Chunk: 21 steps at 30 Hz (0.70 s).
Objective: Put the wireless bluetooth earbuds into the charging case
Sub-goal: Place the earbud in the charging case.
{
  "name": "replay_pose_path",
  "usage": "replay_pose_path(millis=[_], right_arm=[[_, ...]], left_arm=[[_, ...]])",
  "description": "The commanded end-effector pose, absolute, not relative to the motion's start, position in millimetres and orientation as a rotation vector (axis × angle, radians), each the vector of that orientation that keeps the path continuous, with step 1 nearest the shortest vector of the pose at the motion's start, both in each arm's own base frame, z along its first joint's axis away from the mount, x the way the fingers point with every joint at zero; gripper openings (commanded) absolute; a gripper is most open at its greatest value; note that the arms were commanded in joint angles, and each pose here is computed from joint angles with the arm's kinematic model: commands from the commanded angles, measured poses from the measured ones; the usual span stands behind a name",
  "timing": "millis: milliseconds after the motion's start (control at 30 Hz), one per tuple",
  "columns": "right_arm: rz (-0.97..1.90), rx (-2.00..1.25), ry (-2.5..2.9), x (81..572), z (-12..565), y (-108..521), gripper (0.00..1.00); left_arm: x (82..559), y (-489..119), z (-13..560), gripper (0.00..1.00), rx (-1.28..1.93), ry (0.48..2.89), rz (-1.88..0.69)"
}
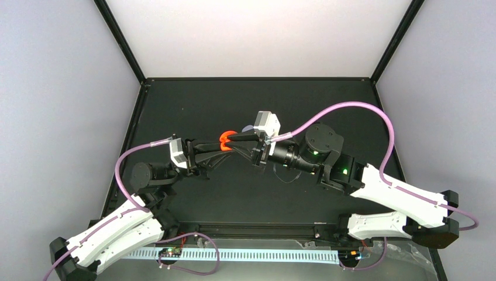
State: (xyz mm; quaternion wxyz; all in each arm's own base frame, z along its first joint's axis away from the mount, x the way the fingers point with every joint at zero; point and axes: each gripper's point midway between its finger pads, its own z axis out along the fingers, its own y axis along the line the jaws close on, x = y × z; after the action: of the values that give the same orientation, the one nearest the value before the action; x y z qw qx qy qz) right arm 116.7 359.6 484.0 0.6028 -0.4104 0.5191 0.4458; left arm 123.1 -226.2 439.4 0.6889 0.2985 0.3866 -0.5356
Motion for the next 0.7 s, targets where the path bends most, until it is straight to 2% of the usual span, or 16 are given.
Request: replay_pose_path(millis=[0, 667], right_arm=[[1.002, -0.969, 1.234, 119, 476, 362, 0.13], [1.045, -0.894, 1.181, 113, 507, 342, 0.13]], left_arm=[[110, -218, 466, 0.02, 0.673, 0.772, -1.198], [119, -226, 441, 0.01, 0.696, 0.844, -1.167]])
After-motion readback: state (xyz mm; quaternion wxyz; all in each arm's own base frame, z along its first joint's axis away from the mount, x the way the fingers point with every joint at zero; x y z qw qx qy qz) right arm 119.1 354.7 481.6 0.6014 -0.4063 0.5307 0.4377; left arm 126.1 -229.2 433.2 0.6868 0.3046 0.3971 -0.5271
